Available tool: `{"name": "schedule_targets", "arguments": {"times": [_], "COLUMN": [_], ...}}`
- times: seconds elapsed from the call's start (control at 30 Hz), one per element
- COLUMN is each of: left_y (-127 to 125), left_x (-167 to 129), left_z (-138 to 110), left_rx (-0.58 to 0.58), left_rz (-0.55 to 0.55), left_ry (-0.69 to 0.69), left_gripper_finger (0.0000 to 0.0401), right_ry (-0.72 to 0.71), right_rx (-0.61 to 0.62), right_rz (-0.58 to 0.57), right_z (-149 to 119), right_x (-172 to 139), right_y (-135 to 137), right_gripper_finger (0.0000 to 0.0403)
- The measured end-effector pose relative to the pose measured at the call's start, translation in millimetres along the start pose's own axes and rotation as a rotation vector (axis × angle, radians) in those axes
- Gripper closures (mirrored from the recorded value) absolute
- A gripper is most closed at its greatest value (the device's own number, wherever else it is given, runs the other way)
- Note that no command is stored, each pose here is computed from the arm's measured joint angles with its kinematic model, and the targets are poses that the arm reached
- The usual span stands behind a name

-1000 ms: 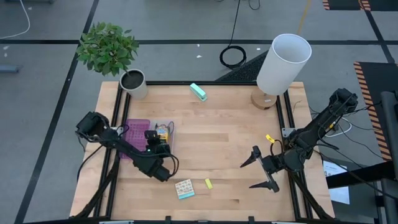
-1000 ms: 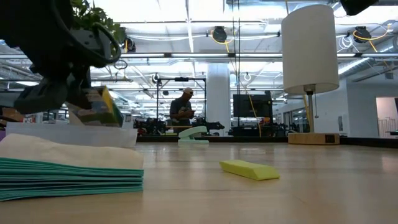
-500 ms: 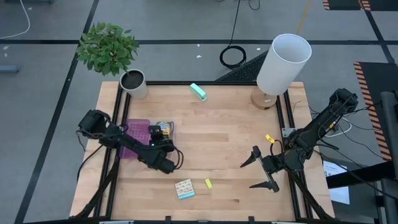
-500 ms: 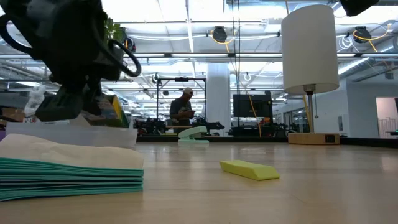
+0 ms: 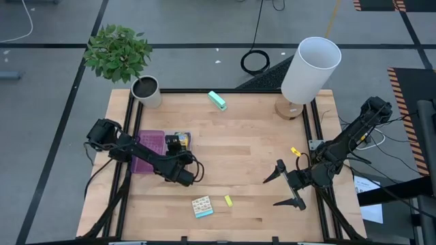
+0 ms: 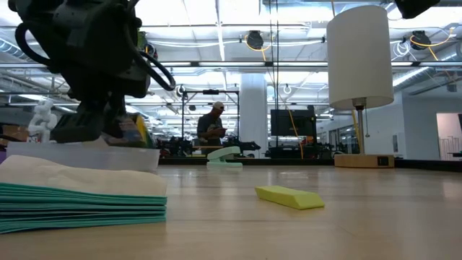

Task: Pack school essentials
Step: Put the crayon box into the purple supply box

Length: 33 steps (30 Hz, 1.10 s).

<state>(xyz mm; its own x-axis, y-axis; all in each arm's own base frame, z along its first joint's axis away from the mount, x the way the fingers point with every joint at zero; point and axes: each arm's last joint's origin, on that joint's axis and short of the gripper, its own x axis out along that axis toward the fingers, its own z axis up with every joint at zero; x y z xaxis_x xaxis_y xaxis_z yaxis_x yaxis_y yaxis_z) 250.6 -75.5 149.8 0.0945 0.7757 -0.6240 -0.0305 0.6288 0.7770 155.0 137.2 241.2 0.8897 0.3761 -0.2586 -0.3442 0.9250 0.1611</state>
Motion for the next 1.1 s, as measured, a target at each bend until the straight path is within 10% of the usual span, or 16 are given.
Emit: {"name": "schedule_targets", "arguments": {"times": [0.6, 1.1], "left_y": [-0.5, 1.1], "left_x": [-3.7, -5.9], "left_z": [3.6, 6.9], "left_rx": [-0.018, -0.007], "left_rz": [-0.111, -0.196], "left_ry": [0.043, 0.082], "left_gripper_finger": [0.0142, 0.0137], "right_ry": [0.0, 0.0], "right_rx": [-0.001, -0.001], "right_rz": [0.0, 0.0], "right_z": [0.0, 0.0], "right_x": [0.0, -0.1], "right_y": [-0.1, -0.1], "right_gripper_finger": [0.0007, 0.0007]}}
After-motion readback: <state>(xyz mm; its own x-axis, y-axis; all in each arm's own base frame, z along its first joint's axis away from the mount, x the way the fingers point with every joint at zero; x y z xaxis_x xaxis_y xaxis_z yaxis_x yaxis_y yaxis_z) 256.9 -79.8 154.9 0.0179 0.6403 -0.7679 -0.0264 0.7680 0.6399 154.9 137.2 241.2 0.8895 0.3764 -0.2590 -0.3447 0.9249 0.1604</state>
